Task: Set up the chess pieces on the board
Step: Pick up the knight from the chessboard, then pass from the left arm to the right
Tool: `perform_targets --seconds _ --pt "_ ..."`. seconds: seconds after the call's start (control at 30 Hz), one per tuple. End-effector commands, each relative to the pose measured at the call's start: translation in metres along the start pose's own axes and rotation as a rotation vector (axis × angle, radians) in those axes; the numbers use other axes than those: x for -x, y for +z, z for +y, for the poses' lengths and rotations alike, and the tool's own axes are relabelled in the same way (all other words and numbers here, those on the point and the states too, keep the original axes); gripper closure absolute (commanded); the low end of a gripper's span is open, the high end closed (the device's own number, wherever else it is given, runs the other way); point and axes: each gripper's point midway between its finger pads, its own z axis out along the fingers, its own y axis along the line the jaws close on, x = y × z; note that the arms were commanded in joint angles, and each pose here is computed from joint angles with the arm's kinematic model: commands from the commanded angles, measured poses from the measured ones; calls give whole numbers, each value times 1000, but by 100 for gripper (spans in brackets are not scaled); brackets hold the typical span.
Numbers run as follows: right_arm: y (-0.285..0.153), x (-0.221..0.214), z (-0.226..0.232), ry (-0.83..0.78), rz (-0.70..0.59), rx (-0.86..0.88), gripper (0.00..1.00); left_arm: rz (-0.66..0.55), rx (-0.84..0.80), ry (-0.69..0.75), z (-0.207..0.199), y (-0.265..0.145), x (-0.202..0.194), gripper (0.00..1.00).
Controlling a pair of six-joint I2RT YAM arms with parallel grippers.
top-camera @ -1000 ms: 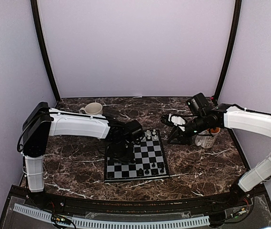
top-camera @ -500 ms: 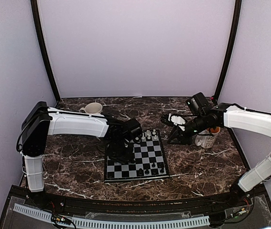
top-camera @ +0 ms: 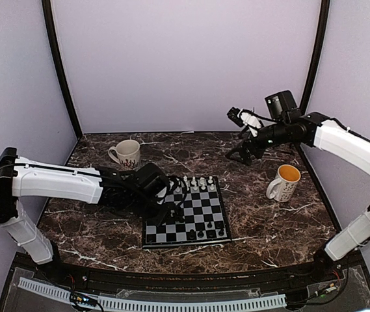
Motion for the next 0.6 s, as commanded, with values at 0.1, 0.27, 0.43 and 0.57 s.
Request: perform_targets --seconds 0.1,0.27,0.43,0.57 --pt "36 7 32 306 51 406 18 -468 -183 137 -26 -33 50 88" --pt "61 4 64 423 122 606 39 -529 -190 209 -32 -38 54 87" --pt "73 5 108 445 196 783 42 -552 -199 246 -42 -40 61 87" --pt "80 4 137 446 249 860 43 -543 -193 269 -48 -37 63 87"
